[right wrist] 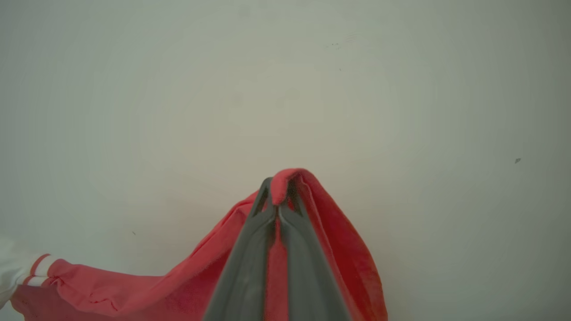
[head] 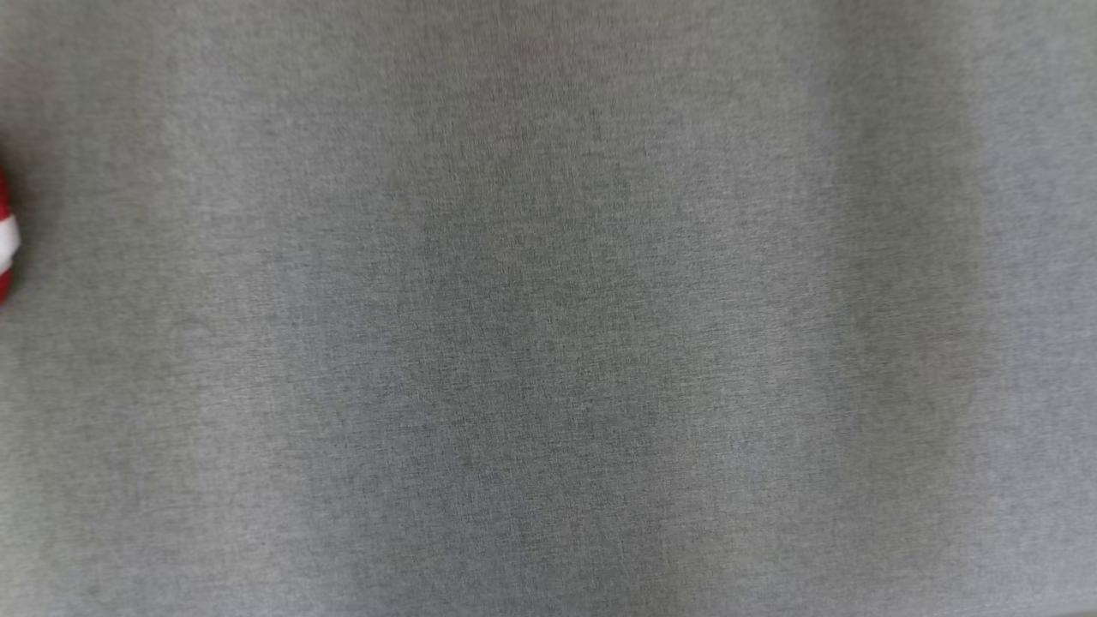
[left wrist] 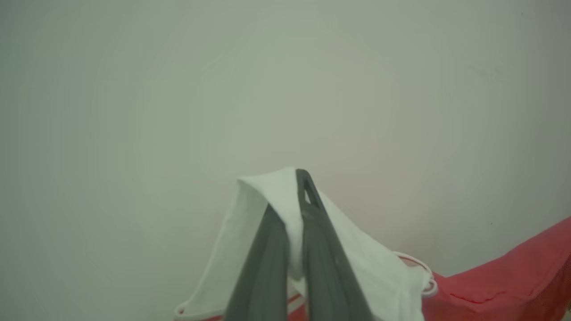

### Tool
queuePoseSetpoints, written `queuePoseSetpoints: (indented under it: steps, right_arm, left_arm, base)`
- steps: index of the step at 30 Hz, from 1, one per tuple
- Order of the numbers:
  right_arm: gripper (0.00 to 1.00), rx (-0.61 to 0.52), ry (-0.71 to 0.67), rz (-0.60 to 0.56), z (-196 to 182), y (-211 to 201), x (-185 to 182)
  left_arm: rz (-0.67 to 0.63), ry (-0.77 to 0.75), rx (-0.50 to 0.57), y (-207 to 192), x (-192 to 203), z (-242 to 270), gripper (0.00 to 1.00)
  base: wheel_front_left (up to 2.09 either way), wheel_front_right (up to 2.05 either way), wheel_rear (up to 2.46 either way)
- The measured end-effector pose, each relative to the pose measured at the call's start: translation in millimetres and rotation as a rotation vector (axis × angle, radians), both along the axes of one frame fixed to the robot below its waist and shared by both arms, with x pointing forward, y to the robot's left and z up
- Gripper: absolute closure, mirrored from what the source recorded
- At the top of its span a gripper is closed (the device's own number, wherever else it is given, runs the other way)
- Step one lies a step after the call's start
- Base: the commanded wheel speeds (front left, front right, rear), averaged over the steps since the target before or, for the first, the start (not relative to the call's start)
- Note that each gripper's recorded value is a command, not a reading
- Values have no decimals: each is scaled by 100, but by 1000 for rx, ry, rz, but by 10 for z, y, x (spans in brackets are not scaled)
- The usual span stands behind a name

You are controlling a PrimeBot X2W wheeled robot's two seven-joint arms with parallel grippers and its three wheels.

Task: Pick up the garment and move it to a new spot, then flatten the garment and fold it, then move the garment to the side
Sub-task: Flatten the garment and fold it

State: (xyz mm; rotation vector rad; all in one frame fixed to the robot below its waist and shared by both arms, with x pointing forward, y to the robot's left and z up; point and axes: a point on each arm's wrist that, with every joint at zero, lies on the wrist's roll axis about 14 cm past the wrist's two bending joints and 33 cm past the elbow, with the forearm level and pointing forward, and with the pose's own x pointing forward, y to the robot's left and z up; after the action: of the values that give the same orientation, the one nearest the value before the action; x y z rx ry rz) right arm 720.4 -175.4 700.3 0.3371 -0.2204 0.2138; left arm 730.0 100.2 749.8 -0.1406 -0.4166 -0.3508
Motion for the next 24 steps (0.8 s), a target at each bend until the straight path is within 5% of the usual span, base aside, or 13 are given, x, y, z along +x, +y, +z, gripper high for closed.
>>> queuePoseSetpoints:
  steps: [12, 24]
  right_arm:
    - [100, 61, 117, 114, -752, 87, -760]
    - [100, 123, 315, 157, -1773, 18, -2024]
  left_arm:
    - [7, 128, -99, 442, -641, -966, 100]
    - [94, 276, -274, 580, -2091, -1723, 100]
  base:
    - [0, 0, 0]
    - [0, 0, 0]
